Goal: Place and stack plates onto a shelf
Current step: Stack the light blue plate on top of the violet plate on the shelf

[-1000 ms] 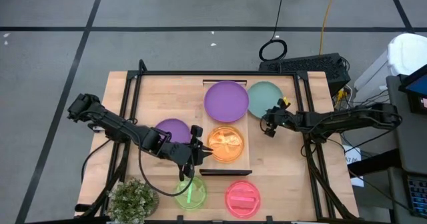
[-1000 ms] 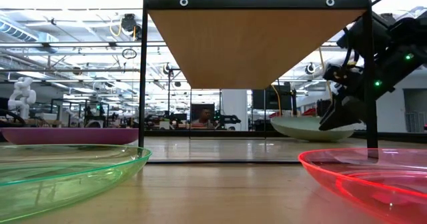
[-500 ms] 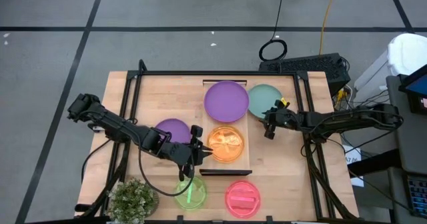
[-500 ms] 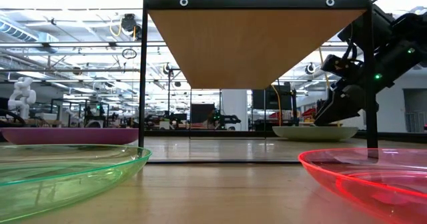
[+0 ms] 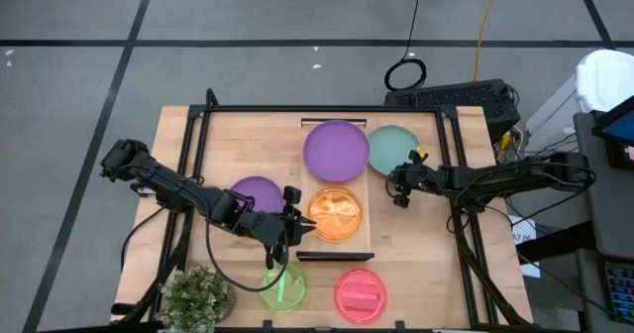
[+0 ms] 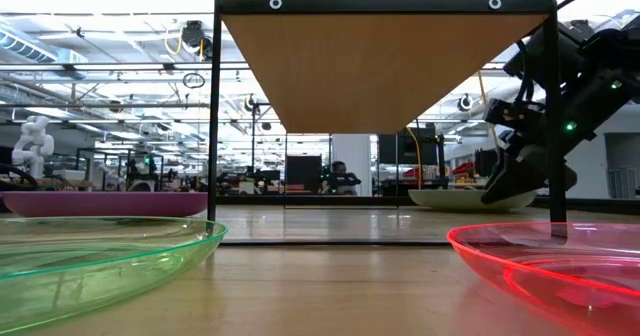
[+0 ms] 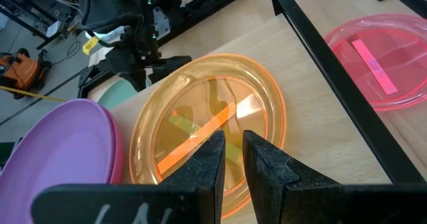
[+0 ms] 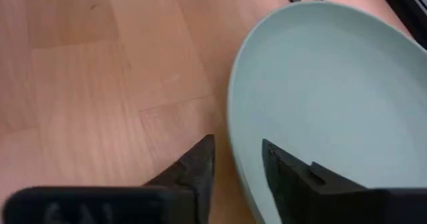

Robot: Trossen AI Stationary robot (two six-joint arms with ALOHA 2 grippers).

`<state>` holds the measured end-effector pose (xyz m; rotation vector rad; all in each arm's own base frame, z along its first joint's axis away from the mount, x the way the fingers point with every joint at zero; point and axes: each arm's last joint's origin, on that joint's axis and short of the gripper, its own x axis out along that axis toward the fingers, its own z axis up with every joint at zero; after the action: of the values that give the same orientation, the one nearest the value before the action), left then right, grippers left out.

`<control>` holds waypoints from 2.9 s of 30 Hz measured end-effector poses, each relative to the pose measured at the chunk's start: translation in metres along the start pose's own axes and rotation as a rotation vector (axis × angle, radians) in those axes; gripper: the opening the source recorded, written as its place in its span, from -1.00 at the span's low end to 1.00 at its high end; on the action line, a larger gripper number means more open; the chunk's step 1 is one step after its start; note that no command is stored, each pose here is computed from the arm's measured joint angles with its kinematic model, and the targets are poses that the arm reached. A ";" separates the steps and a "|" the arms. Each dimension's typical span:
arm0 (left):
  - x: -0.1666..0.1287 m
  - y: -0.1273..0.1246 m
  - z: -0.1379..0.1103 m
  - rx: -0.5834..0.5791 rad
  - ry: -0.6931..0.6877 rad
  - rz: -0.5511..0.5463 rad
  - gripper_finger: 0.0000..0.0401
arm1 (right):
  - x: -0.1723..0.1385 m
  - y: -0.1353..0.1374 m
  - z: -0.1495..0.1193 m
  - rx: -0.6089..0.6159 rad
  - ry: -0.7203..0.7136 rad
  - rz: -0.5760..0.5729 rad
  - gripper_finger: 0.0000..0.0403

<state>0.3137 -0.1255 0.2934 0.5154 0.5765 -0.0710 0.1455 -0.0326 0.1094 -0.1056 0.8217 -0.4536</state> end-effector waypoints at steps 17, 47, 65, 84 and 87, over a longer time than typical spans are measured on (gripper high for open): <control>0.000 0.000 0.000 0.000 0.000 -0.001 -0.70 | 0.000 0.000 0.002 -0.004 -0.014 -0.003 -0.98; 0.000 -0.002 -0.006 -0.116 0.056 -0.013 -0.70 | -0.053 -0.004 0.100 -0.064 0.003 -0.263 -1.00; -0.008 -0.018 -0.009 -0.241 0.116 -0.052 -0.70 | -0.084 0.012 0.160 -0.157 -0.385 -0.216 -1.00; -0.008 -0.018 -0.011 -0.242 0.131 -0.053 -0.70 | -0.048 0.071 0.210 -0.349 -0.377 -0.091 -1.00; -0.008 -0.018 -0.011 -0.241 0.136 -0.053 -0.70 | -0.038 0.078 0.212 -0.370 -0.352 -0.075 -1.00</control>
<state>0.2976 -0.1367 0.2814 0.2720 0.7210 -0.0169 0.3043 0.0361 0.2601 -0.5459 0.5474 -0.3358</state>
